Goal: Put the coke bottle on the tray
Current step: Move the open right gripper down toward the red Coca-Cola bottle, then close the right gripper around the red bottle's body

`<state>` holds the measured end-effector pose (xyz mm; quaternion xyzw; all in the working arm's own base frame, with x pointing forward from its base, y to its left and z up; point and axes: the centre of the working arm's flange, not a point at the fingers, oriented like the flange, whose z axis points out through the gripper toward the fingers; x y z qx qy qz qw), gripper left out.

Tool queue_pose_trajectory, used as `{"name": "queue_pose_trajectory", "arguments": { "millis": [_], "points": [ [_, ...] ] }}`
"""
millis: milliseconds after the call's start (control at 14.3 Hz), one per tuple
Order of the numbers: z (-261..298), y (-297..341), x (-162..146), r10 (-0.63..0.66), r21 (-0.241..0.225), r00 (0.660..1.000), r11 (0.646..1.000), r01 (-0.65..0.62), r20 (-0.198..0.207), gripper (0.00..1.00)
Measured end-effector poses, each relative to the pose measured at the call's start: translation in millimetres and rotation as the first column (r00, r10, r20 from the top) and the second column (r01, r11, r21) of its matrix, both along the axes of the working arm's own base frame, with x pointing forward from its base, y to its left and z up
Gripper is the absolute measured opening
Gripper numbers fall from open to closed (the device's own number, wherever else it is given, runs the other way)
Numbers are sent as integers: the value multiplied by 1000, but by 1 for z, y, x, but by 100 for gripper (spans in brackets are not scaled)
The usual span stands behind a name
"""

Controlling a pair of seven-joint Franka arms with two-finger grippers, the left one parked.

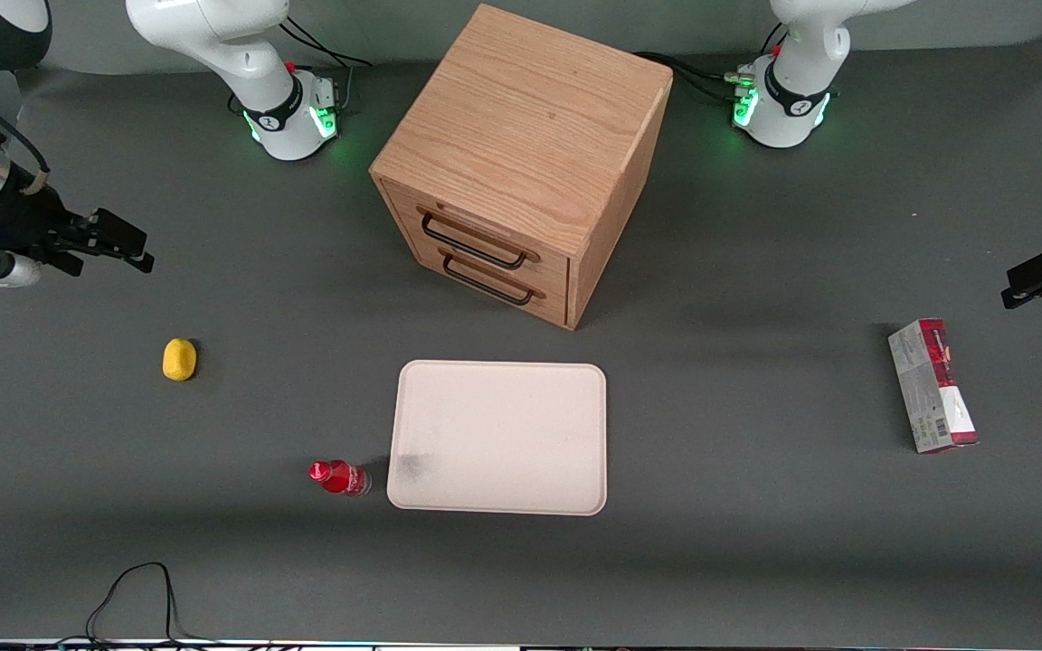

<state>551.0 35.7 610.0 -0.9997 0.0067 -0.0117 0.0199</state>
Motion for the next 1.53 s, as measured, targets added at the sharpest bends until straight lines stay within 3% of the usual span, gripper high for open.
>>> {"name": "queue_pose_trajectory", "arguments": {
  "millis": [279, 558, 767, 977, 1186, 1535],
  "points": [
    [-9, 63, 76, 81, -16, 997, 997, -81, 17, 100],
    [-80, 111, 150, 97, -6, 995, 995, -96, 14, 100],
    [-146, 131, 186, 95, 7, 994, 995, -95, 48, 100],
    [-209, 141, 204, 96, 10, 994, 995, -97, 51, 100],
    [-253, 152, 207, 103, 6, 995, 995, -103, 10, 100],
    [-282, 157, 203, 94, -9, 995, 995, -95, -37, 100]
  ]
}}
